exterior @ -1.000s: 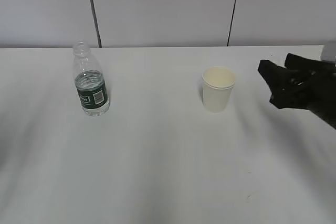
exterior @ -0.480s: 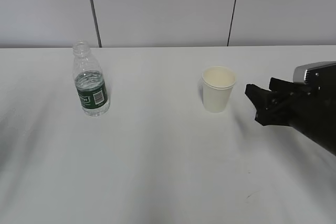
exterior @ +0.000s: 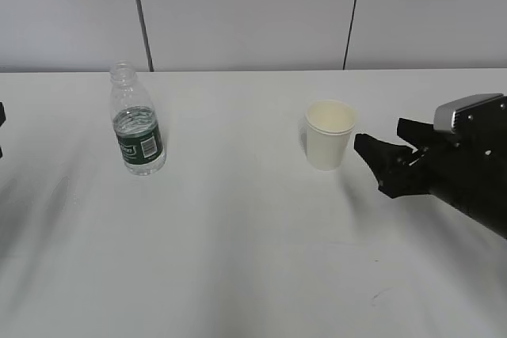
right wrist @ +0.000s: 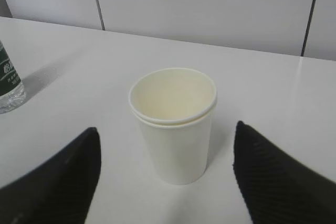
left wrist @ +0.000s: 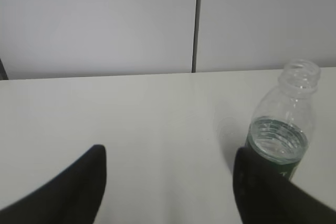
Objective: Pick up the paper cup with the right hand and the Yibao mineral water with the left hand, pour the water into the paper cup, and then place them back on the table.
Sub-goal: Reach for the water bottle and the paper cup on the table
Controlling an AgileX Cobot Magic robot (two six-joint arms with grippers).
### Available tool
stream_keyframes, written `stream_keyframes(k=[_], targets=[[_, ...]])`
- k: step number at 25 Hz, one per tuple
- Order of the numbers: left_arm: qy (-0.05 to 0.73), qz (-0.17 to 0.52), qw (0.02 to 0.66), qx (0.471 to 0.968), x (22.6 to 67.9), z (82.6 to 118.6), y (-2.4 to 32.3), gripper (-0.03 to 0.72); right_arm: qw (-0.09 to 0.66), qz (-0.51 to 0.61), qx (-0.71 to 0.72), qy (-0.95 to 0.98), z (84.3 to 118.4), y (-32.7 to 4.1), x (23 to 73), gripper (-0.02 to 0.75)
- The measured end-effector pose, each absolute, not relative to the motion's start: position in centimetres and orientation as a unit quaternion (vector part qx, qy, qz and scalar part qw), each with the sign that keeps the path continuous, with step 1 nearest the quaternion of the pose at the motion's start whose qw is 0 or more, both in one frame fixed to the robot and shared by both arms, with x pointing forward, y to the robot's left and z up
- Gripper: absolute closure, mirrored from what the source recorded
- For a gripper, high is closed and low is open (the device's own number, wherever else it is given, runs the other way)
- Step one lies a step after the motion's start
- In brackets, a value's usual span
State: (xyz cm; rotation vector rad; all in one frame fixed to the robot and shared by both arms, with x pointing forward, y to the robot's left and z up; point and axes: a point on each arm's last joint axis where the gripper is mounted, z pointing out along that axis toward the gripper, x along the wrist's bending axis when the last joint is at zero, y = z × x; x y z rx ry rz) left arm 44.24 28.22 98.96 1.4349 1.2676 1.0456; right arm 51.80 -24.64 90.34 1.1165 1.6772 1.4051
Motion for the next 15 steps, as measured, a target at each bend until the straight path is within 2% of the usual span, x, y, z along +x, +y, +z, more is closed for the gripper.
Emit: stream_keyframes(k=[2,4,9,15], targets=[[0.515,0.423,0.460,0.586,44.5,98.6,28.2,0.220,0.337,0.540,0.427,0.642,90.4,-24.6,51.9,0.093],[0.511,0.424,0.461,0.588,44.7,98.4,28.1,0.220,0.339,0.542,0.425,0.641,90.5,-24.6,52.1,0.075],[0.484,0.433,0.473,0.595,45.0,98.4,27.8,0.220,0.336,0.543,0.423,0.643,89.7,-24.4,53.5,0.067],[0.462,0.445,0.488,0.591,45.1,98.8,27.6,0.220,0.314,0.529,0.440,0.654,86.9,-24.3,54.9,0.067]])
